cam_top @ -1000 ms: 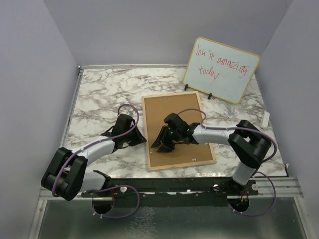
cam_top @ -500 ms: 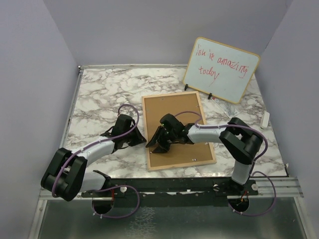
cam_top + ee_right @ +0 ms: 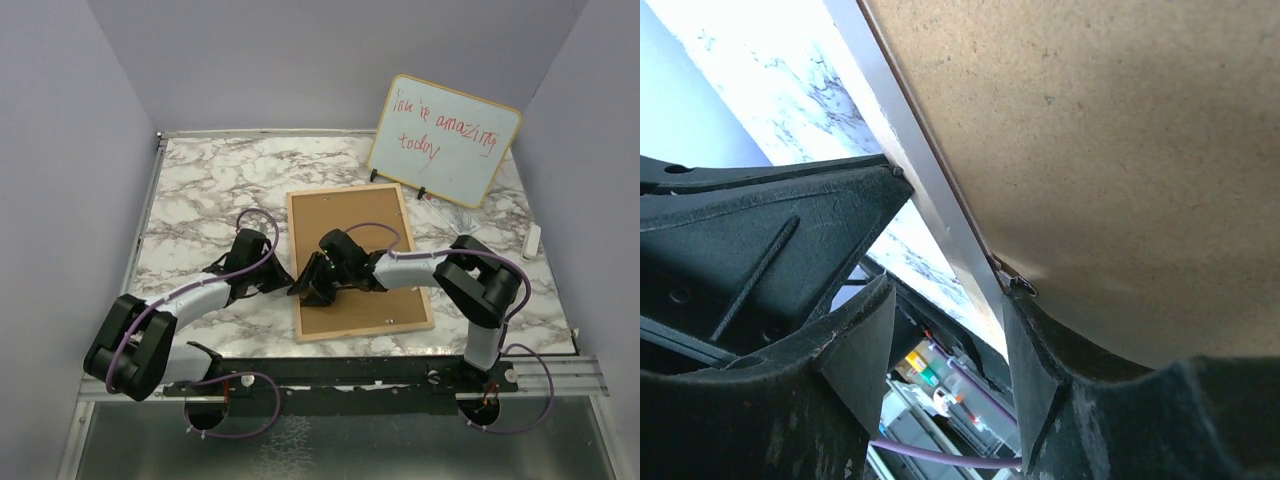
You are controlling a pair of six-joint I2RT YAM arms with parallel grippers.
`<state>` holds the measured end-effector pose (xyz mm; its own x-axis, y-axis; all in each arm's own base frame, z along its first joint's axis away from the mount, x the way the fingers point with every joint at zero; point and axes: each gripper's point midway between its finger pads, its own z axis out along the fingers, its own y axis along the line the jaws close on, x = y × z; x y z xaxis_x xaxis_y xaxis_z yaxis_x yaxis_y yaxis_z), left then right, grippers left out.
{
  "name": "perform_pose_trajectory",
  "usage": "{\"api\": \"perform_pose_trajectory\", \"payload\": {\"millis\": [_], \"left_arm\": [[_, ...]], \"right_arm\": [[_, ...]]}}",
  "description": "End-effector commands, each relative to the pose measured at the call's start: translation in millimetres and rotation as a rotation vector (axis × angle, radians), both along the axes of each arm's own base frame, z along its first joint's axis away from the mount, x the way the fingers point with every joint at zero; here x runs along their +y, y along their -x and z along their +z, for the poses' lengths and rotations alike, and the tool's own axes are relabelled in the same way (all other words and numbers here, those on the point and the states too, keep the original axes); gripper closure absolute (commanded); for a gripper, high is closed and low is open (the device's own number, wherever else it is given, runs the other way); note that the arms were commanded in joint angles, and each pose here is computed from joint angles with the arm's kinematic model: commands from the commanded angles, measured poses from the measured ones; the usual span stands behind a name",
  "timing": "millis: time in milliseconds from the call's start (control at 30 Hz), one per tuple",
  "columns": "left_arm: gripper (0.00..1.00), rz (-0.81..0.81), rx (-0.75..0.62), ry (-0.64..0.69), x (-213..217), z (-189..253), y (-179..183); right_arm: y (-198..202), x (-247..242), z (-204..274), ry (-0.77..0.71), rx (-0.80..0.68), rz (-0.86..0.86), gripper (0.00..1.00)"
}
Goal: Put the photo into the frame
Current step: Install the photo frame at the center of the board.
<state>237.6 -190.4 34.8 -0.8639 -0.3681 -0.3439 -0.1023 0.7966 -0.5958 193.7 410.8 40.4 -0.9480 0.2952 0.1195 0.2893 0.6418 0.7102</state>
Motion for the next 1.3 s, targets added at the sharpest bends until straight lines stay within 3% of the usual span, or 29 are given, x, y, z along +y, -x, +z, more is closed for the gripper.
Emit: {"api": "perform_pose_trajectory", "payload": {"millis": [0,133,400,567,633,800,867,1033,1267], "left_arm": [[0.98,0.014,0.134,-0.050,9.6,-28.5,24.3],[0.98,0.020,0.130,-0.052,9.1,-25.7,21.1],[0.95,0.004,0.032,-0.072,5.6,3.7,-5.4],[0.90,-0.011,-0.022,-0.060,-1.7,24.2,-24.7],[0.85,-0.011,-0.039,-0.055,-3.9,30.6,-32.4],[0.55,-0.017,-0.059,-0.062,-7.1,38.8,-52.4],[0.49,-0.008,-0.061,-0.089,-4.4,37.3,-62.4],[0.47,0.013,-0.073,-0.194,7.1,30.3,-89.3],[0.55,0.021,-0.037,-0.168,5.2,14.3,-114.8]], "right_arm": [[-4.9,1.9,-16.2,-0.007,-0.069,0.001,0.48],[-8.1,1.7,-6.4,-0.027,-0.117,0.004,0.49],[-19.1,-14.7,58.6,-0.069,-0.363,0.007,0.48],[-33.4,-33.1,86.3,-0.015,-0.474,-0.056,0.47],[-49.6,-41.8,91.9,0.058,-0.516,-0.092,0.47],[-102.5,-64.2,107.0,0.217,-0.567,-0.166,0.46],[-125.0,-72.4,109.6,0.228,-0.561,-0.193,0.46],[-177.3,-76.2,112.6,0.215,-0.594,-0.181,0.46],[-219.2,-46.9,87.6,0.209,-0.617,-0.008,0.49]]}}
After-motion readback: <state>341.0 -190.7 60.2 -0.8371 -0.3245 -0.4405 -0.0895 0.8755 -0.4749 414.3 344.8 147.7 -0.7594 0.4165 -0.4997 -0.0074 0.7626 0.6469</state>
